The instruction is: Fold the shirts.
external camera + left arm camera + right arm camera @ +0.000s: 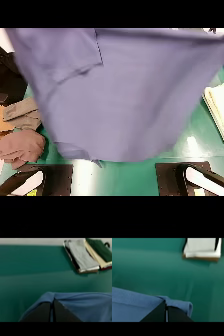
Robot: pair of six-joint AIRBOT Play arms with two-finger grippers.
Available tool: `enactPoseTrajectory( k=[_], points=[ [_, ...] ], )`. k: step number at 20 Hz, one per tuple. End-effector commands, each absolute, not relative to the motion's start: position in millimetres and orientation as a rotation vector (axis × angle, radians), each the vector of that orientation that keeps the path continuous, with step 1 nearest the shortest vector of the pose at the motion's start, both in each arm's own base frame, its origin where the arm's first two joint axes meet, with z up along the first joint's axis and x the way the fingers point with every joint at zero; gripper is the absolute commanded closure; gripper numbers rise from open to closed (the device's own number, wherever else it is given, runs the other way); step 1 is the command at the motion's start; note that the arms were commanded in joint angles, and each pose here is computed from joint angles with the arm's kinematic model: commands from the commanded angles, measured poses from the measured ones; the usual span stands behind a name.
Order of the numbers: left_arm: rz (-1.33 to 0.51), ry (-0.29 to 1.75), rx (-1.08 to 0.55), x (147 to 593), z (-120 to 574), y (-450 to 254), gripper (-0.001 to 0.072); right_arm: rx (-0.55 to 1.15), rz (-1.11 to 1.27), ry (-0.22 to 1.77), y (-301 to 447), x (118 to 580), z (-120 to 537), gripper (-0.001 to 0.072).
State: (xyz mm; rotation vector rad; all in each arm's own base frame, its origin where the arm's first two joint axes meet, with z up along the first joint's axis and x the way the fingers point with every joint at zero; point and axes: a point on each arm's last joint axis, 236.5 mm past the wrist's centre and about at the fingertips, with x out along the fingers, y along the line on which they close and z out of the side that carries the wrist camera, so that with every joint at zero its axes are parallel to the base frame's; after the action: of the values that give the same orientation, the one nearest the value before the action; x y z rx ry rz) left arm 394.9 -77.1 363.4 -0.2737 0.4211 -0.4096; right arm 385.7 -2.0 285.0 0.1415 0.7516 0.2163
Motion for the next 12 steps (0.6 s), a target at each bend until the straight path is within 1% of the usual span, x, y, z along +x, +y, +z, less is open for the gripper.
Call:
enactPoseTrajectory(
  k=[1,3,5,7,9,10,12],
  points=[
    [-0.418,0.791,-0.344,457,209,-90,0.0685,0.075,0.201,1.111,3,418,145,0.0695],
    [-0.402,0.926,-0.360,486,137,-96,0.0685,0.111,0.209,1.210,11,441,92,0.0695],
    [-0.365,0.969,-0.392,512,89,-91,0.0685,0.141,0.200,1.239,11,467,63,0.0695],
    [-0.330,0.959,-0.402,529,70,-83,0.0685,0.152,0.196,1.205,10,494,58,0.0695],
    [-0.331,0.937,-0.383,534,71,-81,0.0685,0.164,0.213,1.159,14,511,68,0.0695],
    [-0.346,0.942,-0.358,531,72,-82,0.0684,0.158,0.214,1.154,12,513,74,0.0695],
    [-0.365,1.004,-0.301,517,64,-81,0.0684,0.123,0.226,1.186,11,502,75,0.0695]
  ],
)
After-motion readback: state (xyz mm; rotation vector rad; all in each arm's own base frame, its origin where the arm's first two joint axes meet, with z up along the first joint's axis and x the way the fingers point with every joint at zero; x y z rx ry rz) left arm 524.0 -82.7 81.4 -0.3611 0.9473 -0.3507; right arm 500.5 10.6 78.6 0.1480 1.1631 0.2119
